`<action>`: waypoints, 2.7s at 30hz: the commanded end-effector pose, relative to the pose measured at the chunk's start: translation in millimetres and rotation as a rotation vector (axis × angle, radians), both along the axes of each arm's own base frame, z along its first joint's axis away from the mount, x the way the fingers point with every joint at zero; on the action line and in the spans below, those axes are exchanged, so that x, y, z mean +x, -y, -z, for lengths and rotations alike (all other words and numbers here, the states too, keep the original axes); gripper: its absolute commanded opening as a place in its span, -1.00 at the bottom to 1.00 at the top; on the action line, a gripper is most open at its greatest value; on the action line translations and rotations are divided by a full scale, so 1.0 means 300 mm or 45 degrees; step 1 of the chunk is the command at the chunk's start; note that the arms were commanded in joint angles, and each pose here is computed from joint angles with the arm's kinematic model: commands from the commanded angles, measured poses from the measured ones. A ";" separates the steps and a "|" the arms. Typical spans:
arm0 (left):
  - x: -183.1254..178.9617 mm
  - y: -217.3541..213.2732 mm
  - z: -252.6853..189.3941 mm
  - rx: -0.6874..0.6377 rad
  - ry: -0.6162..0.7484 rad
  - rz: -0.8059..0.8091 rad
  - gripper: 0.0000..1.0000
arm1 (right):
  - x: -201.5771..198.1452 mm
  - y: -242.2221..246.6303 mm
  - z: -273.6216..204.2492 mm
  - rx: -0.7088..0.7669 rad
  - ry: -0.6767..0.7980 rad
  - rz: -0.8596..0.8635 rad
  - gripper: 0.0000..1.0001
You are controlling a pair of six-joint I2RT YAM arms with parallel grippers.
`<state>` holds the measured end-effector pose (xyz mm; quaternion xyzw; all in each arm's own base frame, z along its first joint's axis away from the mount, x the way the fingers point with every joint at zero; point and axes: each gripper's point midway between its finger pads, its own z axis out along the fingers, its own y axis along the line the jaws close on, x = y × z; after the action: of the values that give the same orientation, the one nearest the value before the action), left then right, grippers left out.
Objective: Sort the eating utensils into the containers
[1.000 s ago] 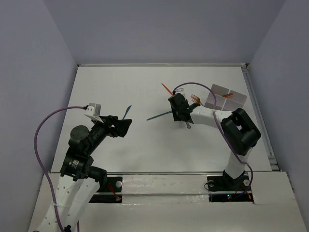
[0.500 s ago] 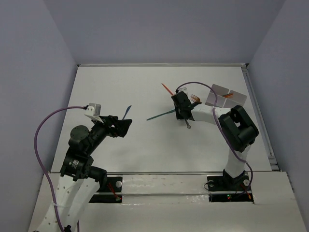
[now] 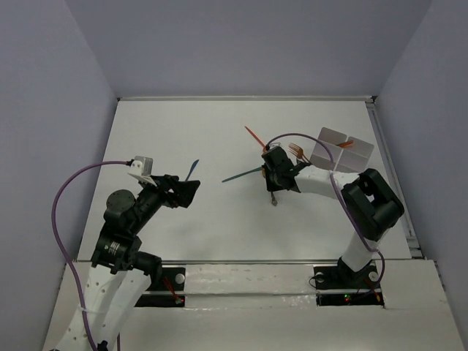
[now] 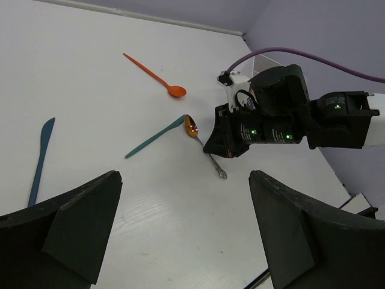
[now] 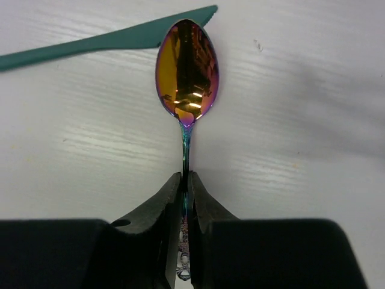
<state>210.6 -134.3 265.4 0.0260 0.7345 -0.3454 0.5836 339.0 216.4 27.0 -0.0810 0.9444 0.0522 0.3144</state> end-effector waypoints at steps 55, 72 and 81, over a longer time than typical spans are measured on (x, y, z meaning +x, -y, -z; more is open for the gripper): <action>-0.073 0.011 -0.141 -0.060 0.198 0.049 0.98 | 0.103 0.670 -0.855 0.142 1.156 0.932 -0.86; -0.108 0.035 -0.156 -0.069 0.217 0.107 0.98 | 0.034 1.079 -0.765 -0.183 1.382 1.482 -0.86; -0.097 0.042 -0.141 -0.060 0.196 0.111 0.98 | 0.130 1.118 -0.731 -0.266 1.397 1.442 -0.86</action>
<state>184.8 -146.1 284.9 0.0592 0.7017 -0.3771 0.6016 366.7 -115.8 211.9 0.3539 0.6060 -0.2655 0.6611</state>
